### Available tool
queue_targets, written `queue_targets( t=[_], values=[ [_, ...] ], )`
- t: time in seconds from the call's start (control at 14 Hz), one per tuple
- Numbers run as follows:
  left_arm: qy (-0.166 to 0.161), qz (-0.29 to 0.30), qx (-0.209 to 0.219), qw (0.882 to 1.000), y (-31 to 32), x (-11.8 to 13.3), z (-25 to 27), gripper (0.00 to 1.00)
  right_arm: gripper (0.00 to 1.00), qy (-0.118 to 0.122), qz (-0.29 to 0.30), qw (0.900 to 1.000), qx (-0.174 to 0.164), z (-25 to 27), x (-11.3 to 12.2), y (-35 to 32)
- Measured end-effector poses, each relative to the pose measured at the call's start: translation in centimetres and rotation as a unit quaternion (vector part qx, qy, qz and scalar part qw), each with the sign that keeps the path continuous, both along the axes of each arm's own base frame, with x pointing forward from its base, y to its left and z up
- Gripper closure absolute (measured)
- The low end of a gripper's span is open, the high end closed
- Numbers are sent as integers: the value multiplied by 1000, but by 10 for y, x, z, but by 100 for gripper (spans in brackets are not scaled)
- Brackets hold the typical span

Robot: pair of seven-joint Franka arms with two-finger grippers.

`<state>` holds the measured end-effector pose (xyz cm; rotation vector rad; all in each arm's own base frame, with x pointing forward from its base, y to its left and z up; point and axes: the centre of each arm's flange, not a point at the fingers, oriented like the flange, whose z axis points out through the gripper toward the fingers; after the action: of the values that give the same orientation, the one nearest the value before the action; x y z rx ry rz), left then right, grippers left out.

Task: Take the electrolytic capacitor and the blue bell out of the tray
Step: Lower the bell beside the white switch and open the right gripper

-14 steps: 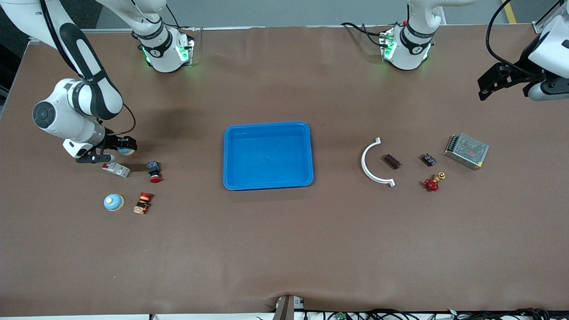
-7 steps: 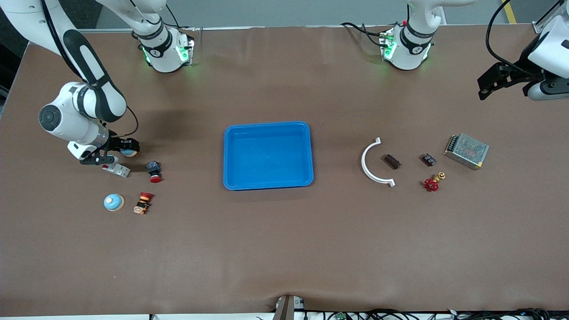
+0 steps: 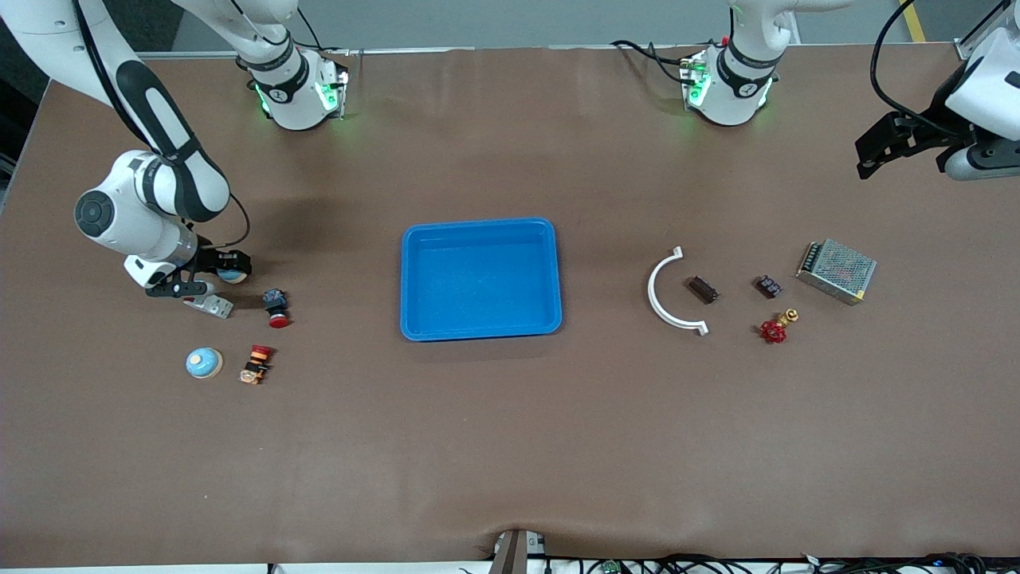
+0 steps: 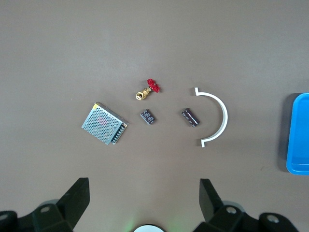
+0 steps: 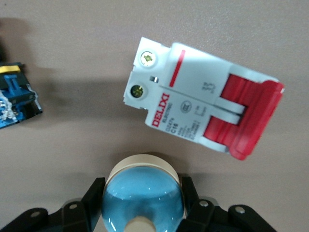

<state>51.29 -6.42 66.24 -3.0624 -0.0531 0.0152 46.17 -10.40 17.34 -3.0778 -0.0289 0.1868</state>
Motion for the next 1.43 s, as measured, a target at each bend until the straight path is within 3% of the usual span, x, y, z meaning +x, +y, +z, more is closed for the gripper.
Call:
queue_targets(
  t=[0.86,1.14,1.43],
  values=[
    [-3,-8,0,1000,-5,-1,4,0,31,-4,-5,1000,-1,-5,-1,-4],
    [-3,-13,-9,1000,-9,-1,5,0,0,-1,-5,1000,-1,-5,0,-4],
    [3,-14,-16,1000,-10,-3,4,0,0,49,-1,999,16,26,21,-7]
  ],
)
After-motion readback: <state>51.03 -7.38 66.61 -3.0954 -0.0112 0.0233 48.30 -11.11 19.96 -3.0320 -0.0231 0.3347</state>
